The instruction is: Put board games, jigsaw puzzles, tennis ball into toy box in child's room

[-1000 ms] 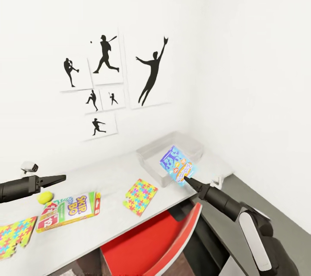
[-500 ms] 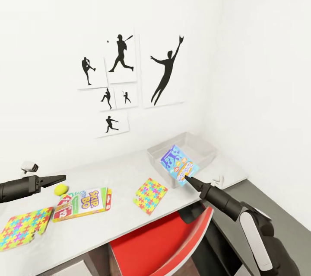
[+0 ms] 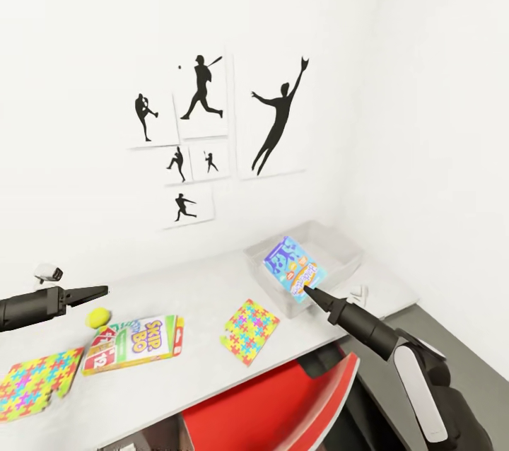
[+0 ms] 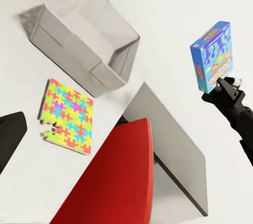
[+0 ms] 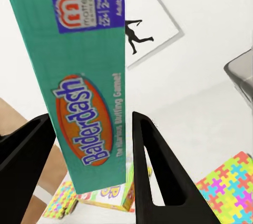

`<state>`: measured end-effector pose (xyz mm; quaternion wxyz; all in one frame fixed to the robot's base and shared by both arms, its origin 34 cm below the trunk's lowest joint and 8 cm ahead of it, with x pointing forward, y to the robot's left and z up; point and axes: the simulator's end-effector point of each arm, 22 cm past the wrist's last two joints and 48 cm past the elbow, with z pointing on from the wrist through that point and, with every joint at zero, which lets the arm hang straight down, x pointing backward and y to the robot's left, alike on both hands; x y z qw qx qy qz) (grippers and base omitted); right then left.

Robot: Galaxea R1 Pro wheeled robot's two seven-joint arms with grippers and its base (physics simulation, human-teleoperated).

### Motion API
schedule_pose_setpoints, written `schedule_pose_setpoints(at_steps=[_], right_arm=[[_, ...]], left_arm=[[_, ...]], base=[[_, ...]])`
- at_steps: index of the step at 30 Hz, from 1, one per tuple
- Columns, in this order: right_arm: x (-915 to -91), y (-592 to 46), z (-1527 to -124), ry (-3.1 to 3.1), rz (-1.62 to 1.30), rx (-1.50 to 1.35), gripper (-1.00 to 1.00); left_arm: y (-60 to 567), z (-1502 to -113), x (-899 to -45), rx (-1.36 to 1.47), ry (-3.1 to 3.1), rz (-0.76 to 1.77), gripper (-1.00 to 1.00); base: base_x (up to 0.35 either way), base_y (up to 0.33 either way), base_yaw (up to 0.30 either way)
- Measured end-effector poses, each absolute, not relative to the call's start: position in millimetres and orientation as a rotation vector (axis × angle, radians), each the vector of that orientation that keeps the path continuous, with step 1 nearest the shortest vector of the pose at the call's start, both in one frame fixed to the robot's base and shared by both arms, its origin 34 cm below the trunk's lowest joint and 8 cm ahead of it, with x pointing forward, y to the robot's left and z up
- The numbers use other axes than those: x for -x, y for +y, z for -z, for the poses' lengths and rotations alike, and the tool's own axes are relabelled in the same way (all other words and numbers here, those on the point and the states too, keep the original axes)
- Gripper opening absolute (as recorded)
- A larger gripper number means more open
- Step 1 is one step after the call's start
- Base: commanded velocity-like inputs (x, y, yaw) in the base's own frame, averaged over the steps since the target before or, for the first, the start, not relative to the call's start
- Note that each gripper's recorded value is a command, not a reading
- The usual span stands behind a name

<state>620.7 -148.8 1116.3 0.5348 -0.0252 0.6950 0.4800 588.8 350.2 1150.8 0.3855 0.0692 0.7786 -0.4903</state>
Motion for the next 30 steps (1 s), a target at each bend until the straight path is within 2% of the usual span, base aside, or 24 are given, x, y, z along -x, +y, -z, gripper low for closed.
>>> schedule_pose_setpoints(at_steps=[13, 20, 30], right_arm=[[-619.6, -144.8, -1119.2, 1.652, -1.144, 0.072, -1.00], [-619.4, -146.2, -1119.4, 1.652, -1.141, 0.073, -1.00], [-619.8, -147.2, -1119.9, 1.650, -1.141, 0.072, -1.00]], left_arm=[[350.1, -1151.2, -588.5, -0.177, 1.982, 1.249, 1.00], [350.0, -1151.3, -588.3, -0.178, 1.982, 1.248, 1.00], [350.0, -1151.1, -588.5, -0.177, 1.983, 1.249, 1.00]], base=[[0.019, -0.001, 0.262], [0.217, -0.016, 0.036], [0.101, -0.061, 0.067]])
